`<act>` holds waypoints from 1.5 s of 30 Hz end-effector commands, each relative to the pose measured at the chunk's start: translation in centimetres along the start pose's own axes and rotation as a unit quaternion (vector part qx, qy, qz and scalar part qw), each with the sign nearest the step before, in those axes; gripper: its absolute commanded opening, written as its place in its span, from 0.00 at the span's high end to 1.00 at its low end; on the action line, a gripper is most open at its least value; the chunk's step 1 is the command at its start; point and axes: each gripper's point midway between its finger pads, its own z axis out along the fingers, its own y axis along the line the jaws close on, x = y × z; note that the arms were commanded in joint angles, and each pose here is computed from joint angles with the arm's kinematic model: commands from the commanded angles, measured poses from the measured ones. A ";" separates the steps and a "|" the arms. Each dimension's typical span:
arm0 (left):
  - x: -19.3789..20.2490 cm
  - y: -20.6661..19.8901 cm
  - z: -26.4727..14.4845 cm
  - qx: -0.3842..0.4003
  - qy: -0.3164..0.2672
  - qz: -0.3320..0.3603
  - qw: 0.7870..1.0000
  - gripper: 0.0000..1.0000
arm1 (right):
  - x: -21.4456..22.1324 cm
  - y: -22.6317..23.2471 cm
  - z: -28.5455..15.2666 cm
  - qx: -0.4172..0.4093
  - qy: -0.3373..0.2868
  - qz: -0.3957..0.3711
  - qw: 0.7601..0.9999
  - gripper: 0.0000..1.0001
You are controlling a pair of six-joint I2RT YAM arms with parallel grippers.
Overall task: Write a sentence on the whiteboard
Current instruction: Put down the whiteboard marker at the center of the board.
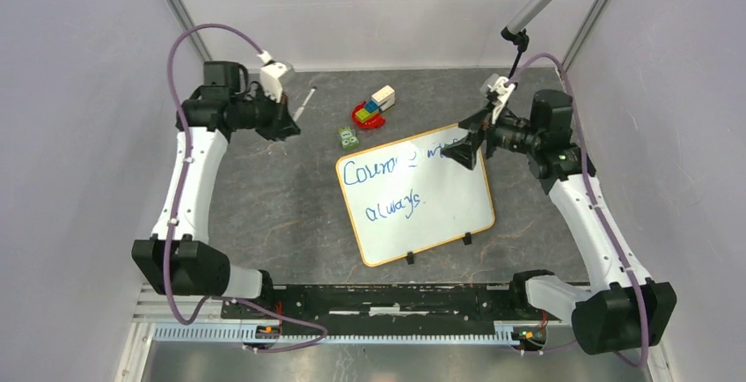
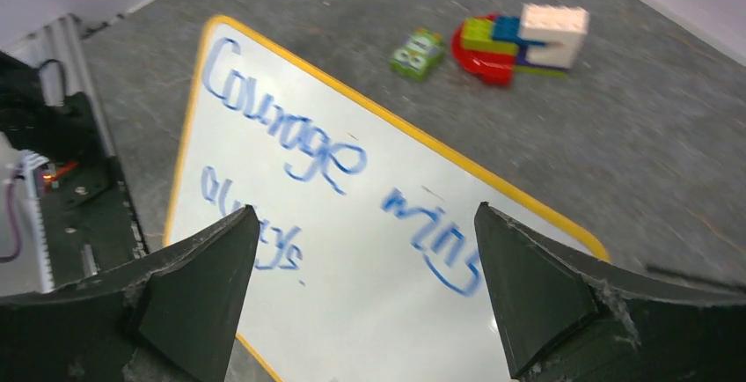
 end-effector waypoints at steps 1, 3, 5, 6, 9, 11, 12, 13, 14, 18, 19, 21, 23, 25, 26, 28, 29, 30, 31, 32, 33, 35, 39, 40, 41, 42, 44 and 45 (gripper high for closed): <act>3.3 4.3 -1.0 -0.022 0.009 -0.104 0.994 0.98 | 1.2 -3.0 -3.3 0.044 0.029 -0.022 0.998 0.02; 6.1 6.4 -1.1 -0.043 0.033 -0.122 0.991 0.98 | 2.9 -5.0 -5.2 0.077 0.053 -0.016 0.995 0.02; 9.6 8.2 -0.8 -0.074 0.069 -0.132 0.986 0.98 | 4.8 -6.4 -6.8 0.099 0.074 -0.008 0.992 0.02; 11.4 9.0 -0.6 -0.088 0.087 -0.140 0.982 0.98 | 5.7 -7.0 -7.5 0.109 0.083 -0.007 0.991 0.02; 16.0 10.2 0.3 -0.114 0.140 -0.147 0.972 0.98 | 9.1 -9.1 -10.1 0.148 0.114 0.013 0.982 0.02; 18.3 10.4 1.1 -0.117 0.163 -0.149 0.968 0.98 | 11.0 -10.0 -11.3 0.162 0.131 0.025 0.978 0.02; 19.1 10.6 1.4 -0.121 0.170 -0.150 0.966 0.98 | 12.0 -10.3 -12.0 0.169 0.139 0.034 0.975 0.02; 20.0 10.7 1.8 -0.122 0.177 -0.154 0.965 0.98 | 12.7 -10.7 -12.5 0.176 0.145 0.039 0.973 0.02; 20.6 10.7 2.1 -0.121 0.182 -0.156 0.963 0.97 | 13.4 -11.1 -13.0 0.183 0.148 0.045 0.971 0.02; 23.0 10.9 3.4 -0.114 0.202 -0.171 0.957 0.96 | 15.9 -12.1 -14.4 0.200 0.166 0.065 0.963 0.02; 23.3 10.9 3.6 -0.112 0.206 -0.174 0.956 0.95 | 16.4 -12.1 -14.6 0.202 0.169 0.070 0.962 0.02; 23.9 11.0 4.0 -0.109 0.213 -0.178 0.955 0.93 | 17.2 -12.1 -14.6 0.200 0.173 0.077 0.961 0.02; 24.5 10.8 4.3 -0.103 0.221 -0.181 0.953 0.91 | 17.6 -12.1 -14.5 0.197 0.175 0.082 0.961 0.02; 25.0 10.8 4.4 -0.102 0.224 -0.181 0.952 0.88 | 17.9 -12.1 -14.5 0.195 0.177 0.084 0.961 0.02; 25.1 10.8 4.5 -0.101 0.225 -0.180 0.952 0.85 | 18.0 -12.1 -14.4 0.194 0.178 0.083 0.961 0.02; 25.5 10.7 4.7 -0.100 0.229 -0.179 0.952 0.80 | 18.3 -12.1 -14.4 0.193 0.179 0.088 0.961 0.02; 25.5 10.7 4.8 -0.099 0.230 -0.178 0.952 0.78 | 18.4 -12.1 -14.4 0.192 0.180 0.088 0.961 0.02; 25.6 10.6 4.8 -0.098 0.232 -0.179 0.951 0.77 | 18.5 -12.1 -14.4 0.193 0.182 0.088 0.960 0.02; 25.5 10.6 4.9 -0.097 0.232 -0.178 0.951 0.75 | 18.7 -12.1 -14.5 0.194 0.184 0.089 0.960 0.02; 25.6 10.6 4.9 -0.097 0.234 -0.178 0.951 0.72 | 18.7 -12.2 -14.5 0.196 0.185 0.087 0.959 0.02; 25.7 10.6 5.0 -0.097 0.237 -0.177 0.950 0.70 | 18.8 -12.2 -14.6 0.197 0.187 0.085 0.959 0.02; 25.7 10.5 5.1 -0.097 0.241 -0.174 0.950 0.68 | 19.1 -12.2 -14.6 0.197 0.190 0.083 0.958 0.02; 25.8 10.2 5.1 -0.095 0.248 -0.170 0.949 0.61 | 19.3 -12.2 -14.7 0.199 0.197 0.080 0.957 0.02; 25.7 10.2 5.1 -0.094 0.247 -0.170 0.949 0.60 | 19.3 -12.1 -14.8 0.199 0.198 0.078 0.957 0.02; 25.4 10.1 4.9 -0.094 0.244 -0.169 0.950 0.58 | 19.3 -12.2 -14.8 0.200 0.199 0.076 0.956 0.02; 25.1 10.0 4.8 -0.091 0.242 -0.170 0.951 0.57 | 19.2 -12.2 -14.9 0.201 0.200 0.074 0.956 0.02; 24.1 9.8 4.4 -0.090 0.230 -0.168 0.954 0.53 | 18.9 -12.3 -15.1 0.204 0.202 0.068 0.955 0.02; 23.5 9.8 4.2 -0.091 0.225 -0.166 0.956 0.49 | 18.8 -12.4 -15.1 0.205 0.203 0.065 0.955 0.02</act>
